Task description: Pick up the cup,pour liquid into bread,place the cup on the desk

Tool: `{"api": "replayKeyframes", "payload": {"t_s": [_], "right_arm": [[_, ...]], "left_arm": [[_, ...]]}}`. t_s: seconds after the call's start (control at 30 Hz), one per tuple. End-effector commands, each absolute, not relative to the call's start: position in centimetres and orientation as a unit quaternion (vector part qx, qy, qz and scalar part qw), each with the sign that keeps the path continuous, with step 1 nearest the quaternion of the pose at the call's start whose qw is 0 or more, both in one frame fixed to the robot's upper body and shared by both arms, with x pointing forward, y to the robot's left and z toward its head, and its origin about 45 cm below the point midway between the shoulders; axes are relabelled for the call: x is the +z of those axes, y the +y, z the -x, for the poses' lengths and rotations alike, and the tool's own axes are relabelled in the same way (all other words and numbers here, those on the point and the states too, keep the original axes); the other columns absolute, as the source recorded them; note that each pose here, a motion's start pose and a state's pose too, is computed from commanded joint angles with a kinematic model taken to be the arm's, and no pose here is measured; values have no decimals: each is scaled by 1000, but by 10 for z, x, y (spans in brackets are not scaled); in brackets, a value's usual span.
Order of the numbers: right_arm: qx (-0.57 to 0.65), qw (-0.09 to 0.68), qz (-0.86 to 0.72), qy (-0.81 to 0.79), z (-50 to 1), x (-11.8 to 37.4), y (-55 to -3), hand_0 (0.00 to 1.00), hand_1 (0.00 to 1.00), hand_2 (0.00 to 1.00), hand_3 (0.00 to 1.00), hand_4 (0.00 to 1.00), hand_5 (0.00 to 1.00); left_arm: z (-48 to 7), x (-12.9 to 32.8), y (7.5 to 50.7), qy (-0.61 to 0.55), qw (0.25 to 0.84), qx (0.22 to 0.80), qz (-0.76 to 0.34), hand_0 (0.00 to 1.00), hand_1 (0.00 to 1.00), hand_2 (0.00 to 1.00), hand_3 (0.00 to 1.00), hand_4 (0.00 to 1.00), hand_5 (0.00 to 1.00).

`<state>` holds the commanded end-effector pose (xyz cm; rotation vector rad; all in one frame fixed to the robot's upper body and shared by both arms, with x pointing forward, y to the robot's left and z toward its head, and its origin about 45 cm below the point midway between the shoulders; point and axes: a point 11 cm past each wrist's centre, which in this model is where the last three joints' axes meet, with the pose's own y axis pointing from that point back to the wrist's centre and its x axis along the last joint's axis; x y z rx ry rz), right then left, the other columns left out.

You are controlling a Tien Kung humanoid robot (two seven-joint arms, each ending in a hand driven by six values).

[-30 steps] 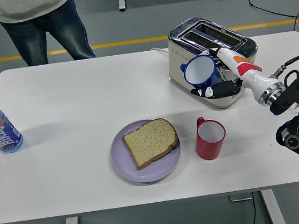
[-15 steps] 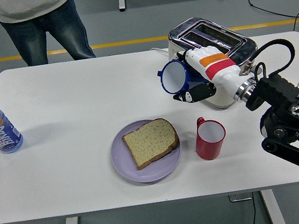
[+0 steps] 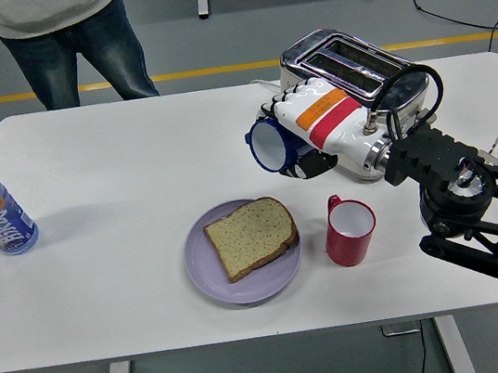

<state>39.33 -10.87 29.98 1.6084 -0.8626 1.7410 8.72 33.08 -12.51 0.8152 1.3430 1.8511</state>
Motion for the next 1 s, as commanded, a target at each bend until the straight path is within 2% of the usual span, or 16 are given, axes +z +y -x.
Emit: {"api": "replayKeyframes", "payload": {"t_s": [0.5, 1.0], "right_arm": [[719, 344, -541, -268, -400, 305, -102, 314, 278, 448, 489, 746, 2], [729, 336, -539, -258, -391, 307, -91, 325, 282, 451, 491, 732, 2]], "left_arm": [[-85, -125, 332, 519, 346, 714, -316, 689, 756, 776, 613, 402, 998], [-85, -125, 332, 520, 345, 715, -314, 690, 756, 774, 612, 398, 998]]}}
